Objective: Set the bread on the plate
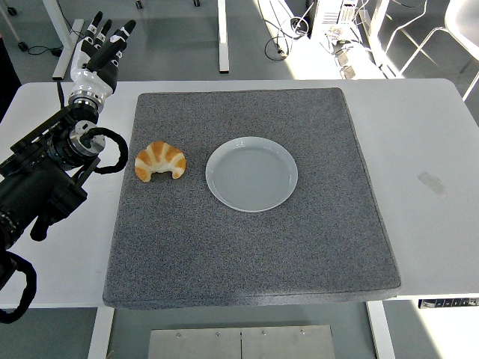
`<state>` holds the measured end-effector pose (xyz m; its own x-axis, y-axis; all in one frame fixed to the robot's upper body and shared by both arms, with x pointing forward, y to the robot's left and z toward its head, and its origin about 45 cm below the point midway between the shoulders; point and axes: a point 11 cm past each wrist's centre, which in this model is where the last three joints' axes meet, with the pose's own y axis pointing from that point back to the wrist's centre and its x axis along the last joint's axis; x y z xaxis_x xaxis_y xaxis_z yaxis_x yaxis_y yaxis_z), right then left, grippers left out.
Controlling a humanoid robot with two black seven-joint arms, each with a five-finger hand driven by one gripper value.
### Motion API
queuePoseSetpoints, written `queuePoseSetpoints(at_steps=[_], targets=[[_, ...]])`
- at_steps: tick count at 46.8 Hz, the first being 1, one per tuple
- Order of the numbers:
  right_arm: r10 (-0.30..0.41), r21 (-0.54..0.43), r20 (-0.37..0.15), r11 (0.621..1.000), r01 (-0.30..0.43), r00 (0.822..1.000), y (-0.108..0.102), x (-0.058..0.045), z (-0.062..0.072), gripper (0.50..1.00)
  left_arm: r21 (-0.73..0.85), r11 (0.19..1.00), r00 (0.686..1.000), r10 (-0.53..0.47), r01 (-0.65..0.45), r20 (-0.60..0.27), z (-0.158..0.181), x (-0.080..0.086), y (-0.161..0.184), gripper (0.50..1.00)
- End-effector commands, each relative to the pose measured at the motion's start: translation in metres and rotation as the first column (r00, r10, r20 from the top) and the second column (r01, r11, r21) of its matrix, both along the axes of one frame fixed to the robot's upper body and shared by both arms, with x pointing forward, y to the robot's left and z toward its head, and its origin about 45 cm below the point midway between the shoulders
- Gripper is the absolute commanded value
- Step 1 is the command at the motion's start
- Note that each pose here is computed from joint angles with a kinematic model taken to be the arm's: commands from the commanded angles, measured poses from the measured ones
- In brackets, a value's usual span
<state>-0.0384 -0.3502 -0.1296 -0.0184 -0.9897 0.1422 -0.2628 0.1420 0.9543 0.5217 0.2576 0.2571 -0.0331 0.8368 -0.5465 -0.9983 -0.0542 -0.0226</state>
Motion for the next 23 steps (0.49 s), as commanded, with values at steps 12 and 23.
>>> queuePoseSetpoints(at_steps=[12, 23], targets=[[0.0, 0.0, 0.0, 1.0, 0.0, 1.0, 0.0, 0.0, 0.0, 1.0, -0.003, 1.0, 1.0, -0.001, 0.001, 0.003, 0.0001, 0.0, 0.0003, 0.977], [0.0, 0.0, 0.0, 1.0, 0.0, 1.0, 0.0, 0.0, 0.0, 1.0, 0.012, 1.0, 1.0, -0.003, 0.003, -0.002, 0.0005, 0.0003, 0.0024, 0.975]])
